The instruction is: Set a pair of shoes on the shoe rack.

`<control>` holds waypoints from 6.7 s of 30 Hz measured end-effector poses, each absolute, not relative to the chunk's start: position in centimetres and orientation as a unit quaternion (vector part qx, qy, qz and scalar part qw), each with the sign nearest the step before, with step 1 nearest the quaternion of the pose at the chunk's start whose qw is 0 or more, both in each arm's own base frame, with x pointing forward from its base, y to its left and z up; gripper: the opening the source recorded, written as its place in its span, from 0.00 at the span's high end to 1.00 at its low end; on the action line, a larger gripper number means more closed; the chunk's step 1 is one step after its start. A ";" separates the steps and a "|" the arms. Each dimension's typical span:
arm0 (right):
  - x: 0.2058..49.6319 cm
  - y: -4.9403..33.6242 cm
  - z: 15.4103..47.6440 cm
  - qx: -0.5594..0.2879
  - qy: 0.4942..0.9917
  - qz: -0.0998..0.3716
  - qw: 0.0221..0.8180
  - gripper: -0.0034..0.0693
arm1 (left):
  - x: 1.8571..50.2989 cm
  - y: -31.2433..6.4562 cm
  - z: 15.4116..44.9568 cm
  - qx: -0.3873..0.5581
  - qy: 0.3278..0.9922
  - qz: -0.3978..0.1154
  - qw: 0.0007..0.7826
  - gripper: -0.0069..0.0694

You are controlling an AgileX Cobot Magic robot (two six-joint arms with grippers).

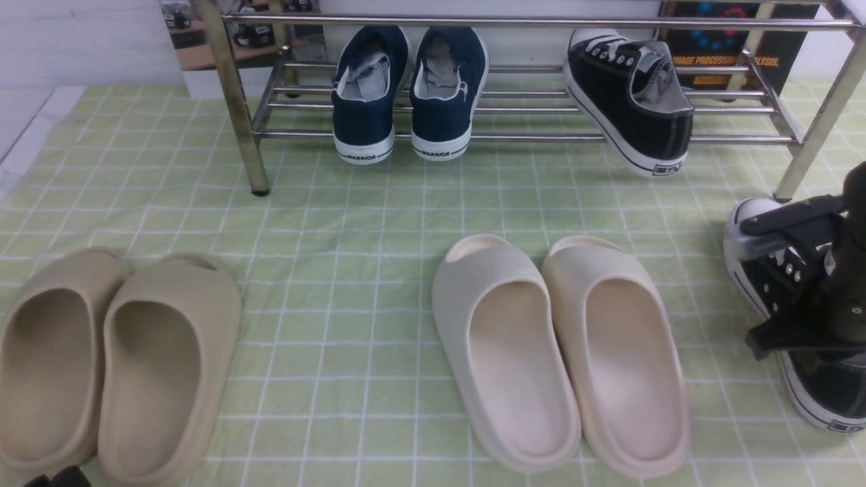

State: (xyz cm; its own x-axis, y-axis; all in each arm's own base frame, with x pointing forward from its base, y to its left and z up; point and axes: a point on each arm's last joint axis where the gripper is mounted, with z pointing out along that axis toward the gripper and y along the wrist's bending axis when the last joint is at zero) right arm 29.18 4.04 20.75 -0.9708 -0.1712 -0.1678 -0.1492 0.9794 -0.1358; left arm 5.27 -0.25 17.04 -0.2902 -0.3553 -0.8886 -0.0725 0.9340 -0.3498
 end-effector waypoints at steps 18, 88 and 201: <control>34.0 4.6 30.9 -0.127 0.963 -0.076 0.224 0.93 | 5.3 -0.2 17.0 -0.135 0.794 -0.122 0.580 0.63; 45.0 5.5 31.7 -0.184 0.946 -0.069 0.257 0.49 | 5.3 -0.2 17.0 -0.135 0.794 -0.122 0.580 0.60; 5.2 -0.5 17.4 0.083 0.801 0.004 0.593 0.95 | 5.2 -0.3 16.9 -0.135 0.798 -0.121 0.574 0.60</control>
